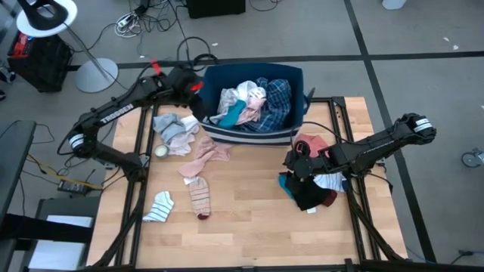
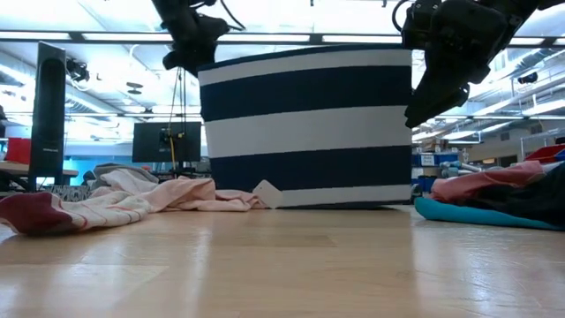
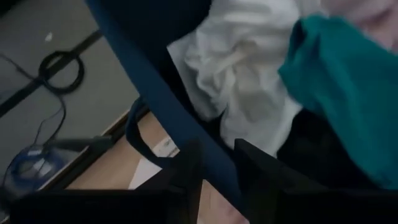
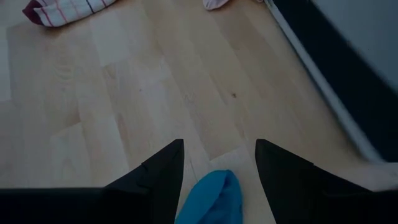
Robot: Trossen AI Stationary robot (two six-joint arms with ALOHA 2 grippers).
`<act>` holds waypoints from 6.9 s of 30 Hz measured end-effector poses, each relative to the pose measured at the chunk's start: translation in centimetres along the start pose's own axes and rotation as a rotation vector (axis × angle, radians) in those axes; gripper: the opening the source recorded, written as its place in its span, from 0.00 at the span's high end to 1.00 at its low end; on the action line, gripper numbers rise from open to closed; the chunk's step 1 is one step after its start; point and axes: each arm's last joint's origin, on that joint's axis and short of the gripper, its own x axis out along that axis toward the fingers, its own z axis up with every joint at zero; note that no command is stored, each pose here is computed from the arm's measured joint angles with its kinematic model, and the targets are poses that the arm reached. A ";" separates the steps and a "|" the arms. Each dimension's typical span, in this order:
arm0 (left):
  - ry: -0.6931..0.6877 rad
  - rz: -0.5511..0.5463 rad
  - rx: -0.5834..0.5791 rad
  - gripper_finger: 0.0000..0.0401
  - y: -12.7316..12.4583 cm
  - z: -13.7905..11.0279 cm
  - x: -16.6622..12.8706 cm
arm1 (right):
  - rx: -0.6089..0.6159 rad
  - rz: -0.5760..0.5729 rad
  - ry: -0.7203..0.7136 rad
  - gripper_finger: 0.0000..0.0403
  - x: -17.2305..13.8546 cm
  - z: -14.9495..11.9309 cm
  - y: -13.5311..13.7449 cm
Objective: Sort clothes
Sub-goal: Put the gray boxer into the blue bin, then put the pink boxer into the blue bin
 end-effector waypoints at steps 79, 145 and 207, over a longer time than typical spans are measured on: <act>0.176 0.046 0.039 0.63 3.1 -17.1 7.3 | 0.017 0.008 -0.013 0.51 0.0 0.1 0.1; -1.148 -0.404 -0.015 1.00 -3.0 6.1 -13.9 | 0.007 -0.002 -0.020 0.51 0.0 0.2 0.0; -0.473 -0.324 -0.063 0.61 -5.4 -19.4 -4.1 | 0.334 -0.489 0.192 0.51 -5.7 -4.6 -3.3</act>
